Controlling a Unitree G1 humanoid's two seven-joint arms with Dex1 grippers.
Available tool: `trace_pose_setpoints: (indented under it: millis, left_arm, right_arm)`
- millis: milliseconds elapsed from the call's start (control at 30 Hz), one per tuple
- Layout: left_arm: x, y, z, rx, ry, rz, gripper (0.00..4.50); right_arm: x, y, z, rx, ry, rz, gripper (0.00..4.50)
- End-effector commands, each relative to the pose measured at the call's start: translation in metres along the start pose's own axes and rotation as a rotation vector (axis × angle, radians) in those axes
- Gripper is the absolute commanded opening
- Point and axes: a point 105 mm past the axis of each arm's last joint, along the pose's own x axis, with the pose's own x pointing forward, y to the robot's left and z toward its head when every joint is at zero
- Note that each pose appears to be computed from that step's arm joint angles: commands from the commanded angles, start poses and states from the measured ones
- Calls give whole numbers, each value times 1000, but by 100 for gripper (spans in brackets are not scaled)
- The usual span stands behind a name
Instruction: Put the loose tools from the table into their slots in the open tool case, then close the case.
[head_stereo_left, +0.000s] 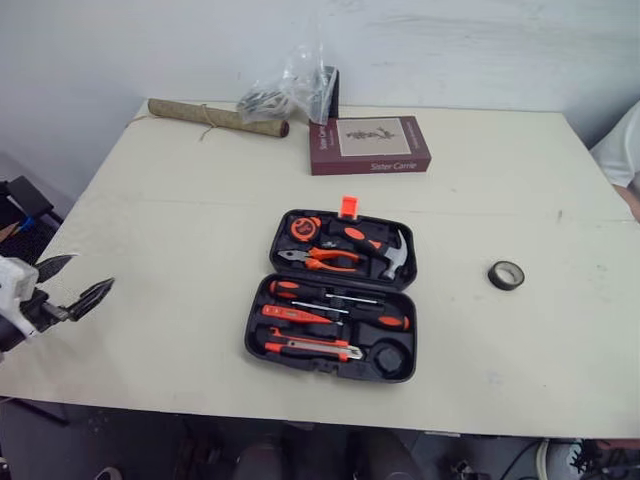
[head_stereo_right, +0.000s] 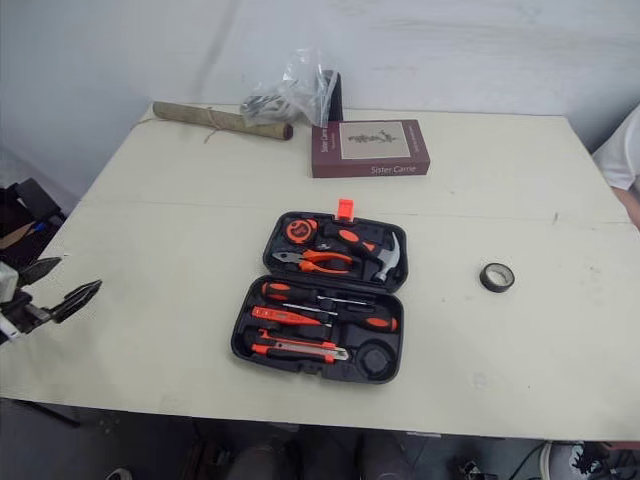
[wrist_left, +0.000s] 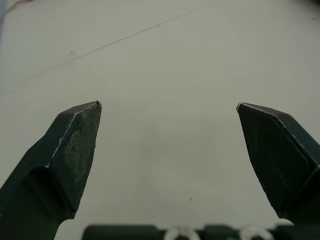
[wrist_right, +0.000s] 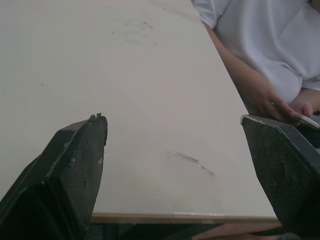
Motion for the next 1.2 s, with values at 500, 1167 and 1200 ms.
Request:
trace_pose_setpoints:
  millis: [500,1167,1200]
  left_arm:
    - [61,-172,126,7,-380,-771,441]
    - [74,-259,135,141,-437,-1084,441]
    - [74,-261,135,142,-436,-1087,441]
  right_arm:
    - [130,89,150,-188,179,813,450]
    - [178,156,152,-366,531,1038,450]
    - [182,157,152,-368,539,1034,450]
